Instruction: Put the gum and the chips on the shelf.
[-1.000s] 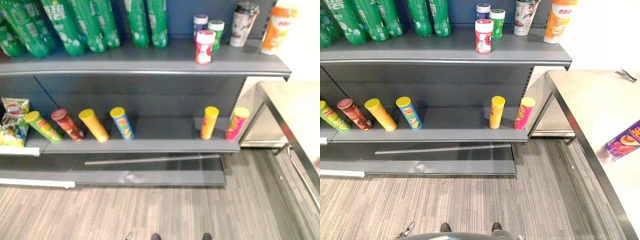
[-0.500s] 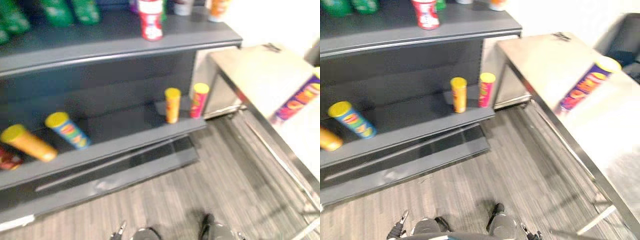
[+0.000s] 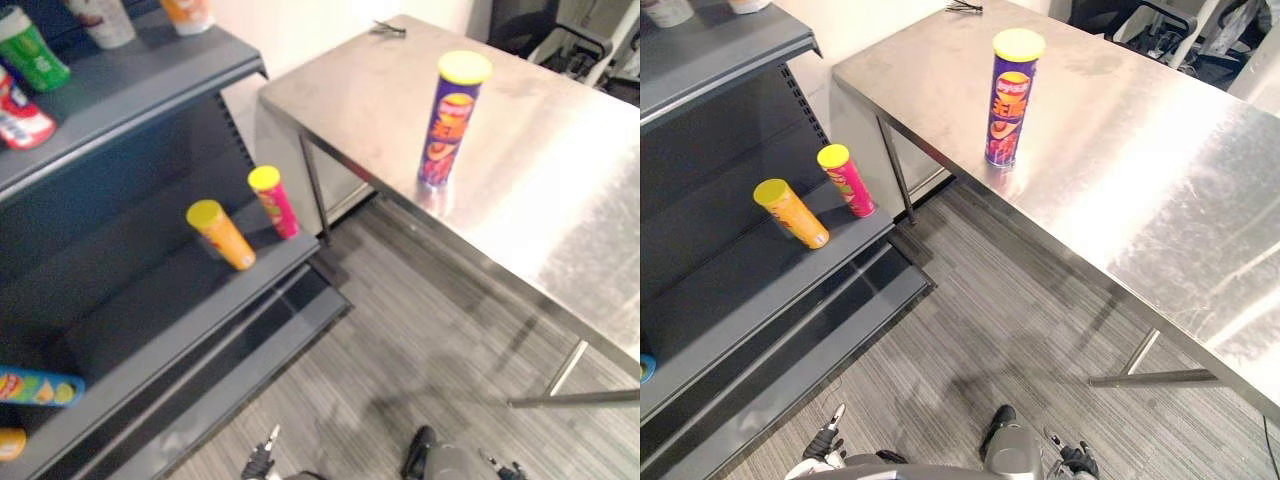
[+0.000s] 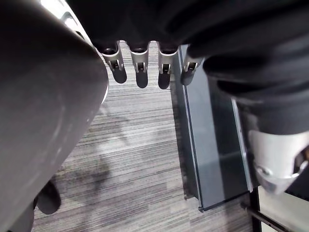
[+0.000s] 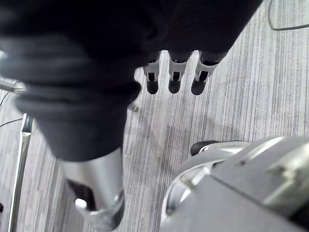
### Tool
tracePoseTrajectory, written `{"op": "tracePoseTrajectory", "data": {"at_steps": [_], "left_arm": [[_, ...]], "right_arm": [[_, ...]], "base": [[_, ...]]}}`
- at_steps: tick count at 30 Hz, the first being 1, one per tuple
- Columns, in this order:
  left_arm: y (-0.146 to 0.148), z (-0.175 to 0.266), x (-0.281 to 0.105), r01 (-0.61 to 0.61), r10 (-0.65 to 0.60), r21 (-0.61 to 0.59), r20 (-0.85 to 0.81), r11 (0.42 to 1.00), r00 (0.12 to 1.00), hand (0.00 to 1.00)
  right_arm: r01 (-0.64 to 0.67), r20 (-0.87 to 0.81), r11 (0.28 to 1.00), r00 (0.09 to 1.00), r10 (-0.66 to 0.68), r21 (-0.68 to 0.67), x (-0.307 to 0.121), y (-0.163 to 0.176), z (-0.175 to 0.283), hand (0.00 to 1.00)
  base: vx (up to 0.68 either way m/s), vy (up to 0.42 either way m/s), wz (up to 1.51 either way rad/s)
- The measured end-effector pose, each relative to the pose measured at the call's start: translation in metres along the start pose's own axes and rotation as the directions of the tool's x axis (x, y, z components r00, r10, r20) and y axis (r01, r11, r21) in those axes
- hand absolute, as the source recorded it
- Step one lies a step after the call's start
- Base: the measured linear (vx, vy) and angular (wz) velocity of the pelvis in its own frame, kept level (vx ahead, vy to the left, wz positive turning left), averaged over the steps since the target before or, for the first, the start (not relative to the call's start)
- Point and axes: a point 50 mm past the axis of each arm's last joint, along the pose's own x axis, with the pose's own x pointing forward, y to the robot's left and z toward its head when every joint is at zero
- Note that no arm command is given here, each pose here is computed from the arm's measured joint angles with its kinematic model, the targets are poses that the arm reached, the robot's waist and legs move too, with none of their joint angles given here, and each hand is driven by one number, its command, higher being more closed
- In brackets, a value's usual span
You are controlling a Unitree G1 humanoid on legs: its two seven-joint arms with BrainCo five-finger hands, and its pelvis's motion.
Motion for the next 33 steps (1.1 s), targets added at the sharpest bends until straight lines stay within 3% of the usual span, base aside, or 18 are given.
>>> {"op": "tracePoseTrajectory", "data": {"at_steps": [11, 20, 24, 33], "left_arm": [[-0.002, 0.007, 0.0, 0.003, 0.0, -0.061, 0.05, 0.998, 0.999, 0.0], [-0.003, 0.006, -0.001, 0.008, -0.005, -0.05, 0.06, 0.999, 0.998, 0.0], [0.008, 0.018, 0.001, -0.006, 0.005, 0.017, 0.085, 1.0, 0.996, 0.0], [0.012, 0.008, 0.0, 0.004, -0.01, 0.191, 0.033, 0.982, 0.999, 0.0]], "right_arm": [[0.031, 0.0, 0.999, 1.0, -0.031, 0.038, -0.002, -0.009, -0.005, 0.0], [0.093, 0.008, 0.988, 0.996, -0.094, 0.122, -0.006, -0.024, -0.01, 0.0], [0.061, -0.042, 0.991, 0.998, -0.056, 0.118, -0.011, -0.005, -0.03, 0.0], [0.155, -0.075, 0.962, 0.987, -0.142, 0.224, -0.012, -0.031, -0.032, 0.0]], "base": [[0.06, -0.148, -0.79], [0.22, 0.155, -0.77], [0.21, 0.263, -0.24], [0.06, 0.143, -0.28]]}}
